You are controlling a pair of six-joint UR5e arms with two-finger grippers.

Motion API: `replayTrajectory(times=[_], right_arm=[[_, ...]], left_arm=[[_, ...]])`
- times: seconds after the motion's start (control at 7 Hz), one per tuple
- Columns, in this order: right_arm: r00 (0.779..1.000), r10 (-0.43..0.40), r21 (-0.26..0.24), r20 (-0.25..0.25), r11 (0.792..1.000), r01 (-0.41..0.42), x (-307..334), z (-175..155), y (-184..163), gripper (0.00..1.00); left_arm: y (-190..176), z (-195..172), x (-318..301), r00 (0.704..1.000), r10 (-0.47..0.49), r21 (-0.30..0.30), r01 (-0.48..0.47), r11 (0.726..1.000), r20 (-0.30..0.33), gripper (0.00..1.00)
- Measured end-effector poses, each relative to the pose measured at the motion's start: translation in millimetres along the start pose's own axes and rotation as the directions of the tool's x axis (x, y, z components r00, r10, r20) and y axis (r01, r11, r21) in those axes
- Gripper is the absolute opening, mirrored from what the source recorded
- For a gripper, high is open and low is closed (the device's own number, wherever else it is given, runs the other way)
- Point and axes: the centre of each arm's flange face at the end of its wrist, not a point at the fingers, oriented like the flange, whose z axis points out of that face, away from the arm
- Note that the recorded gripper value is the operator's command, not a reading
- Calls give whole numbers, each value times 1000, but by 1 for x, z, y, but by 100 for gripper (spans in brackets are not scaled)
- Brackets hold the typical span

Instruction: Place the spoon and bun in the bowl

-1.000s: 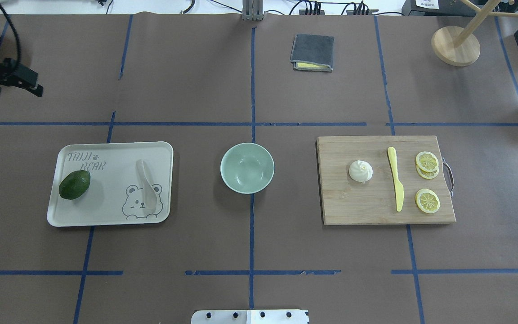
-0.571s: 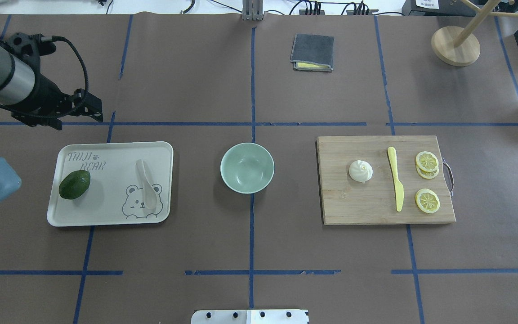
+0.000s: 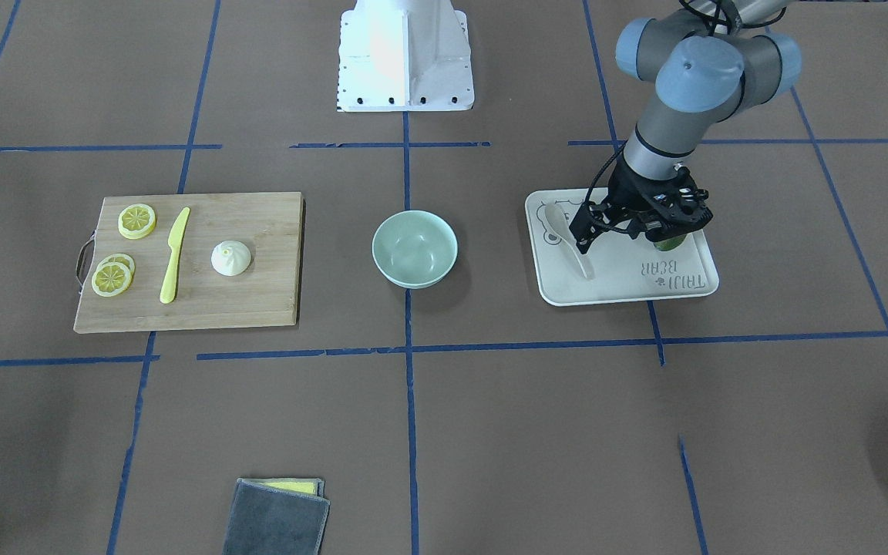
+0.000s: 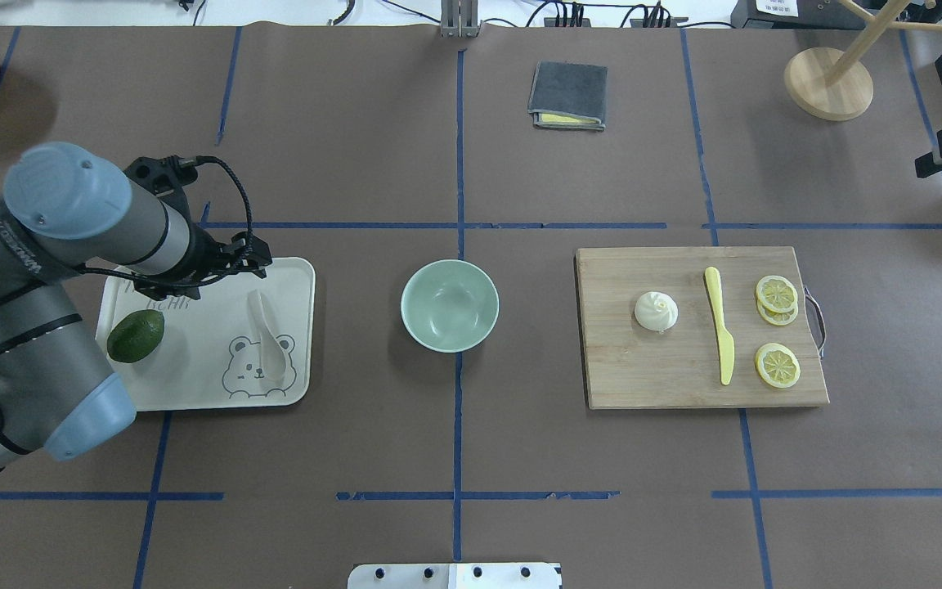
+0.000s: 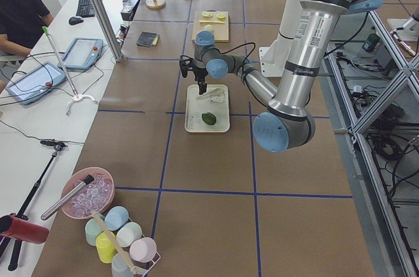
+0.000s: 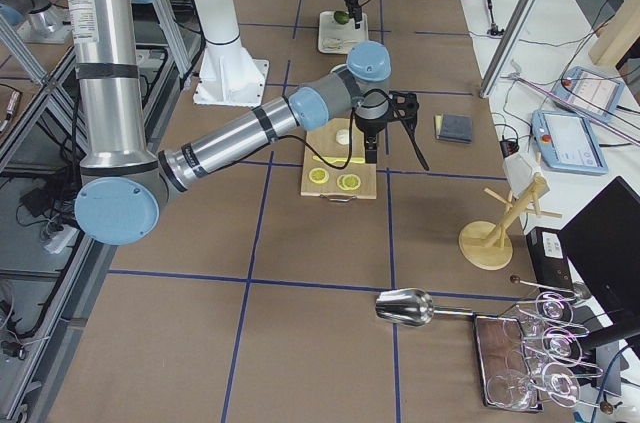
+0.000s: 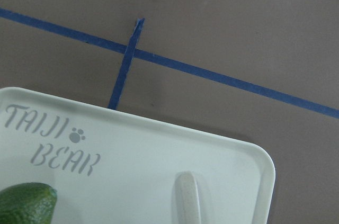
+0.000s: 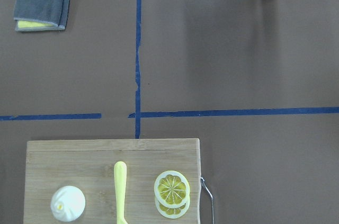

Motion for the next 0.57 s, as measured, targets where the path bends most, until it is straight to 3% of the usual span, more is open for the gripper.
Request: replayTrajectory(times=[0.57], right_arm=[[1000,-20,-2,-11,1000,20,-29,19,11,100]], left_arm=[[23,43,13,999,17,9,-17,1000,52,82]])
